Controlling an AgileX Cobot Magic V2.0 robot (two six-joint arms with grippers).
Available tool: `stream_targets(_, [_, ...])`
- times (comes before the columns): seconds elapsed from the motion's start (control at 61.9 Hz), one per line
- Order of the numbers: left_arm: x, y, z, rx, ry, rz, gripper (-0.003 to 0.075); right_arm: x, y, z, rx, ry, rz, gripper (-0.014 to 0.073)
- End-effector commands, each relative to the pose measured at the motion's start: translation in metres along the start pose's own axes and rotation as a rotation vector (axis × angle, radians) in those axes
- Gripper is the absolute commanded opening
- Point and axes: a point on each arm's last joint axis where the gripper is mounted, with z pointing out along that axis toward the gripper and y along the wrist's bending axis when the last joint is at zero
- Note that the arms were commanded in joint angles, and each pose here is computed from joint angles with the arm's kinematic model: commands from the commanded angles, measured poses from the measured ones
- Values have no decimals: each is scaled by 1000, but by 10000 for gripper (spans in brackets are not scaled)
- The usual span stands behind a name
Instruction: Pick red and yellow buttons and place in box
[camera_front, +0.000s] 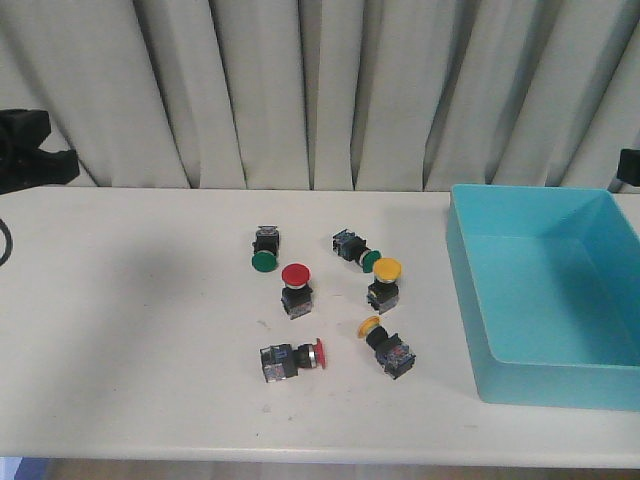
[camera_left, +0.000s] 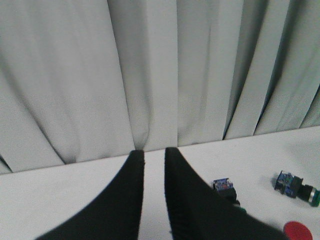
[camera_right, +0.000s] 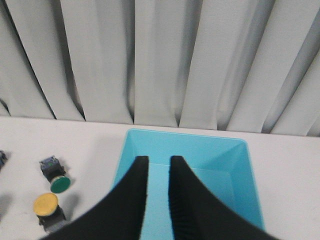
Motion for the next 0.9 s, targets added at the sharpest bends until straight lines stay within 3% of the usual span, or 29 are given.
stream_targets(0.0, [-28, -4, -4, 15, -92, -1, 295, -16, -2, -8, 13, -92, -65, 350])
stream_targets(0.129, [-32, -11, 5, 39, -39, 6, 515, -16, -2, -8, 13, -98, -65, 607])
stream_targets(0.258, [-22, -13, 17, 44, 22, 5, 637, -17, -1, -8, 10, -105, -48, 726])
stream_targets(0.355, [-13, -14, 26, 43, 74, -17, 643, -17, -1, -8, 10, -104, -59, 727])
stream_targets(0.452, [-8, -15, 33, 45, 105, -147, 624, -15, -1, -8, 5, -90, -45, 714])
stream_targets(0.517, [-12, -21, 37, 65, 129, -135, 607, -15, 0, -8, -8, -90, -7, 701])
stream_targets(0.597, [-20, -39, 48, 127, 166, -14, 587, -16, 5, -8, -45, -90, 32, 687])
stream_targets(0.662, [-27, -59, 58, 193, 198, 80, 580, -15, 15, -8, -87, -85, -32, 681])
stream_targets(0.743, [-36, -82, 74, 261, 243, 76, 580, -13, 26, -2, -133, -68, -92, 678])
stream_targets(0.888, [-35, -114, 110, 347, 358, 29, 580, 0, 42, 27, -193, 44, -77, 671])
